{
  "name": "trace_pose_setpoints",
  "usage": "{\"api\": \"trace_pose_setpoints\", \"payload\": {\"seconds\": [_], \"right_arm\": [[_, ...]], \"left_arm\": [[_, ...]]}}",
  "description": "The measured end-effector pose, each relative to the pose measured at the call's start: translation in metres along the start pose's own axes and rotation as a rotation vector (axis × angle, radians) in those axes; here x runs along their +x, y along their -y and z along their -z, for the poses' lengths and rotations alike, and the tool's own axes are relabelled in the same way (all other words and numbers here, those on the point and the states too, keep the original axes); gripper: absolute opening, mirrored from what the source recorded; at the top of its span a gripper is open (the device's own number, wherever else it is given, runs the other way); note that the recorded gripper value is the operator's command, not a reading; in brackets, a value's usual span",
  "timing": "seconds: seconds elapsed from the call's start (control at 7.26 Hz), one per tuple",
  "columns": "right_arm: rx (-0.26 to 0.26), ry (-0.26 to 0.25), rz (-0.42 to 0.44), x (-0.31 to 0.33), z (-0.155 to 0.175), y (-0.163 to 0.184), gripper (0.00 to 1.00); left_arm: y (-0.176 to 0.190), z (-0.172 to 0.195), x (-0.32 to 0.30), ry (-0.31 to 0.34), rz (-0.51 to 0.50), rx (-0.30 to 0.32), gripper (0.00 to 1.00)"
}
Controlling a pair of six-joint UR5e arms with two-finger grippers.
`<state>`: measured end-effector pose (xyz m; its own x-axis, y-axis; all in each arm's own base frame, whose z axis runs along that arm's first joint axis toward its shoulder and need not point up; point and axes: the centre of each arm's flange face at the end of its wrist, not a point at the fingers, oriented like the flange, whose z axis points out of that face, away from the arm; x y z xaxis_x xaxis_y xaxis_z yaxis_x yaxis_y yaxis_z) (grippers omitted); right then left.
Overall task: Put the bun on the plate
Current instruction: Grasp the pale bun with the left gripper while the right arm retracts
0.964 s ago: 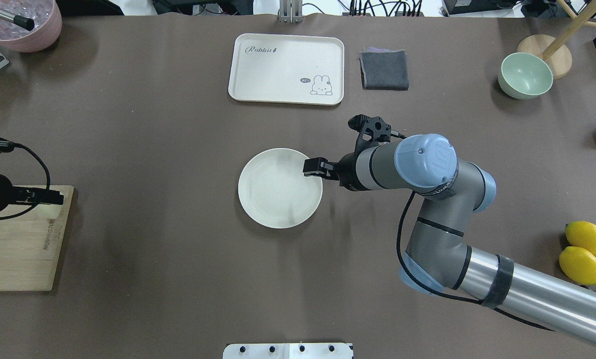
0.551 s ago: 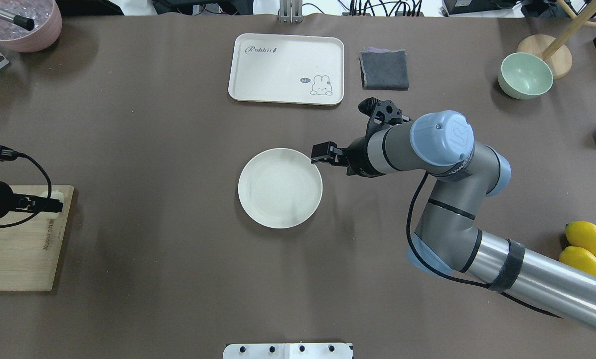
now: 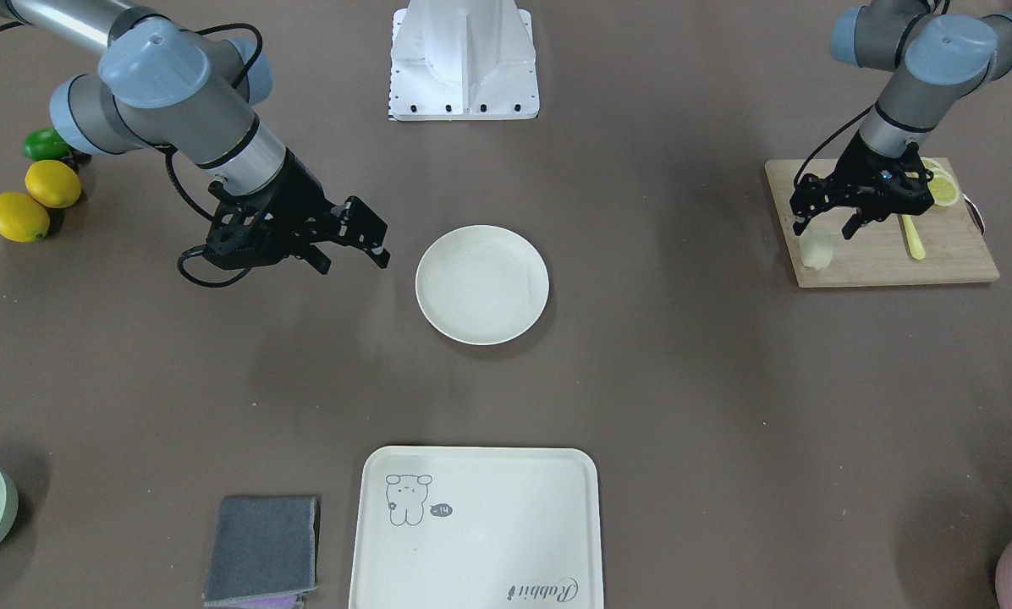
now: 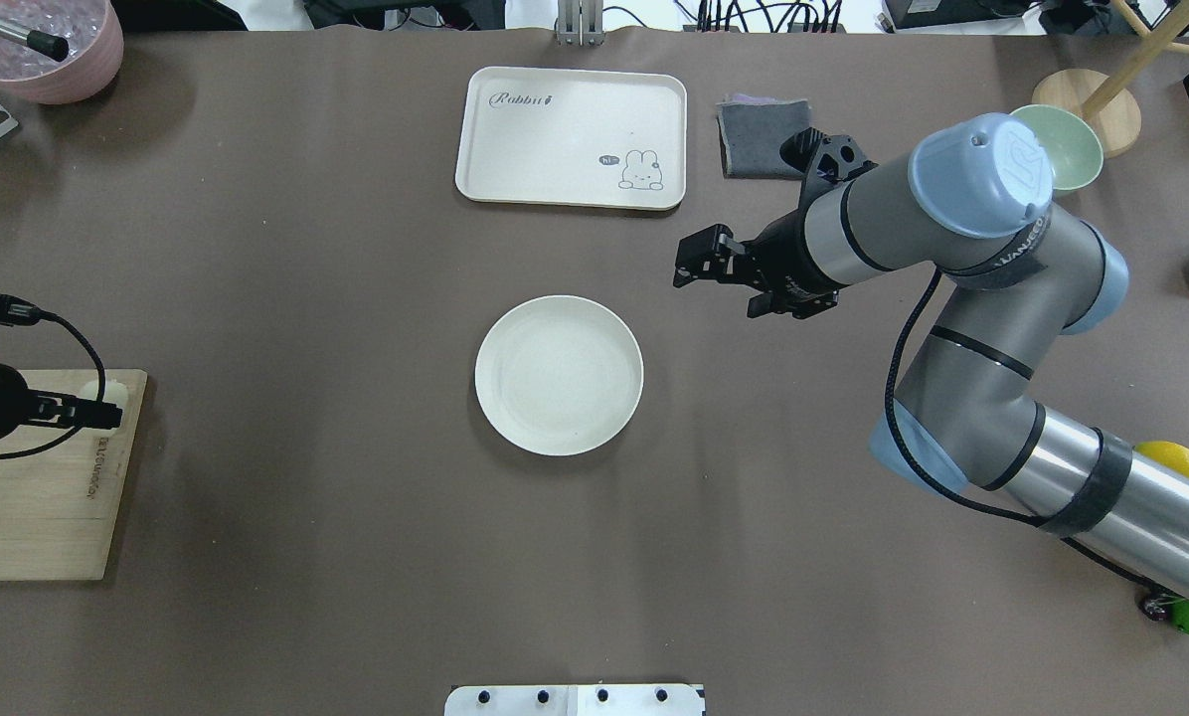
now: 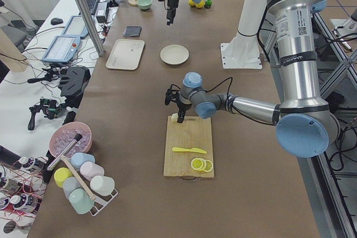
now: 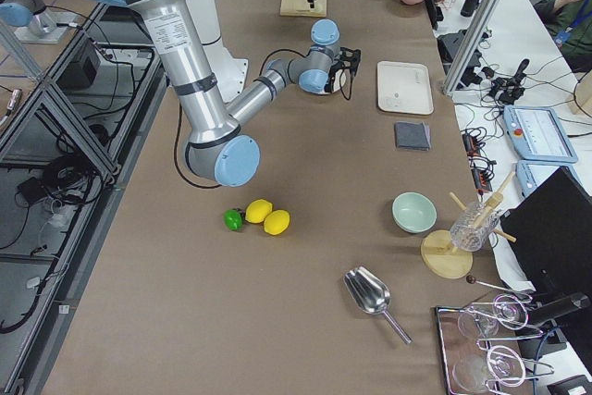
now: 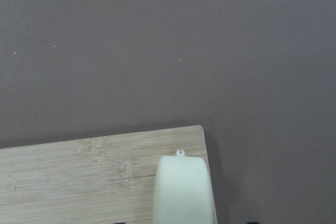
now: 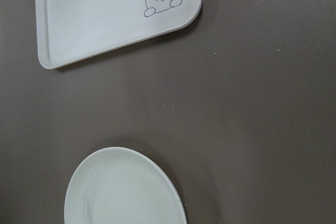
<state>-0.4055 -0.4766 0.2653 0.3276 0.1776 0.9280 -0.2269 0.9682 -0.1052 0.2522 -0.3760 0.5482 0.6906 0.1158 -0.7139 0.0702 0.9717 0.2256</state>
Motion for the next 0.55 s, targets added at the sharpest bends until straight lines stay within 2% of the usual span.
{"api": "trace_pose_setpoints", "payload": {"seconds": [0.14, 0.28, 0.55], "right_arm": [[-0.001, -0.012, 0.007, 0.015, 0.011, 0.011, 1.0], [-0.007, -0.04, 0.04, 0.043, 0.028, 0.028, 1.0], [-0.024, -0.121, 0.134, 0.121, 0.082, 0.068, 1.0]], "left_arm": [[0.0, 0.0, 0.0, 0.001, 0.0, 0.0, 0.81], [0.001, -0.001, 0.0, 0.001, 0.0, 0.0, 0.75], [0.002, -0.004, 0.0, 0.004, 0.0, 0.002, 0.59]]}}
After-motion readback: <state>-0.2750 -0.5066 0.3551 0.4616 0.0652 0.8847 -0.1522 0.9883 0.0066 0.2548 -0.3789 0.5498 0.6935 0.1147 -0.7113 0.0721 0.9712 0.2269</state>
